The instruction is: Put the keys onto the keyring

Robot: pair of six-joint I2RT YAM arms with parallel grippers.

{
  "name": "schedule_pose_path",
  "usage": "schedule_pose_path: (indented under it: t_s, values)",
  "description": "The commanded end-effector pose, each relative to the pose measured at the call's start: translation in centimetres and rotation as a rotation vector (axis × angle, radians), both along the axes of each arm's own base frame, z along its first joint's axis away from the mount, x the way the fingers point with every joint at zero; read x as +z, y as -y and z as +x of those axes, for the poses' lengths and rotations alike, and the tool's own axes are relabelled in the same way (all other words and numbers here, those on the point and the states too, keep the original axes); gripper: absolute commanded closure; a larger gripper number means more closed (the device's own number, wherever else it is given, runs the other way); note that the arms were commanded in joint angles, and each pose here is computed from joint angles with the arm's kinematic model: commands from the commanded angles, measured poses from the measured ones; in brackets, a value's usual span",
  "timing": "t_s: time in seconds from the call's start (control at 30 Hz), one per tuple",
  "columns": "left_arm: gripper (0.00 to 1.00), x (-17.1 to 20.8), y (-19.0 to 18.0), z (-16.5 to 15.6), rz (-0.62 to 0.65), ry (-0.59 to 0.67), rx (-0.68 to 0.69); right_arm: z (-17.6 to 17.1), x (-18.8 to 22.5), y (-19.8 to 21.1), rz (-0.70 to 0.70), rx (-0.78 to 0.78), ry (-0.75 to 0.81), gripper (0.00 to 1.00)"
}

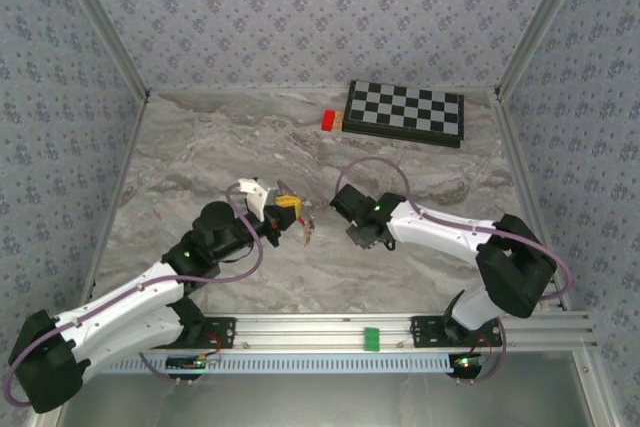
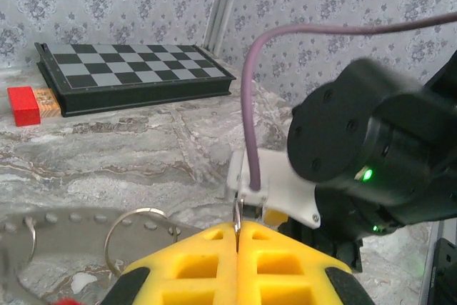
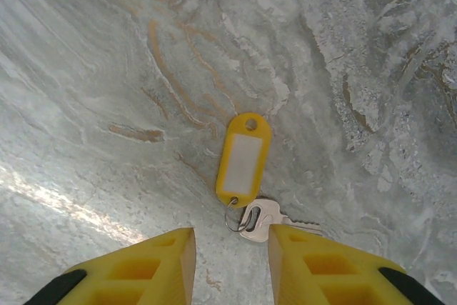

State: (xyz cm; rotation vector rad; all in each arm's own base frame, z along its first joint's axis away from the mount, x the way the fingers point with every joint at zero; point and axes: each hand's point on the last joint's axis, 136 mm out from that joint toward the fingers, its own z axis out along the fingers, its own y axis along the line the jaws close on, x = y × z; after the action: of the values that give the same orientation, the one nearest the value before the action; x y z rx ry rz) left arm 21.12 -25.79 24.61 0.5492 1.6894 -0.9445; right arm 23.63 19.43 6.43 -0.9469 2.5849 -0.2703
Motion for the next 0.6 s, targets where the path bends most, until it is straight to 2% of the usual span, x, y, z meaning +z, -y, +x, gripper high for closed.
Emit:
schedule_pose_path:
  t_s: [0.0, 0.27, 0.57]
  values:
    - [1.0, 1.3, -0.2, -0.1, -0.04, 0.025, 0.01, -0.8, -0.9, 1.5, -0.156, 0.044, -0.024, 0.68]
    - [1.0, 1.7, -0.4, -0.3, -0.046, 0.028, 0.009, -1.0, -2.9, 2.0, -0.233, 0.031, -0.073, 0.7]
    - [1.0, 2.1, -0.5, -0.5, -0.059, 0.035, 0.009, -0.4, -3.7, 2.3, -0.232, 0.014, -0.08, 0.71]
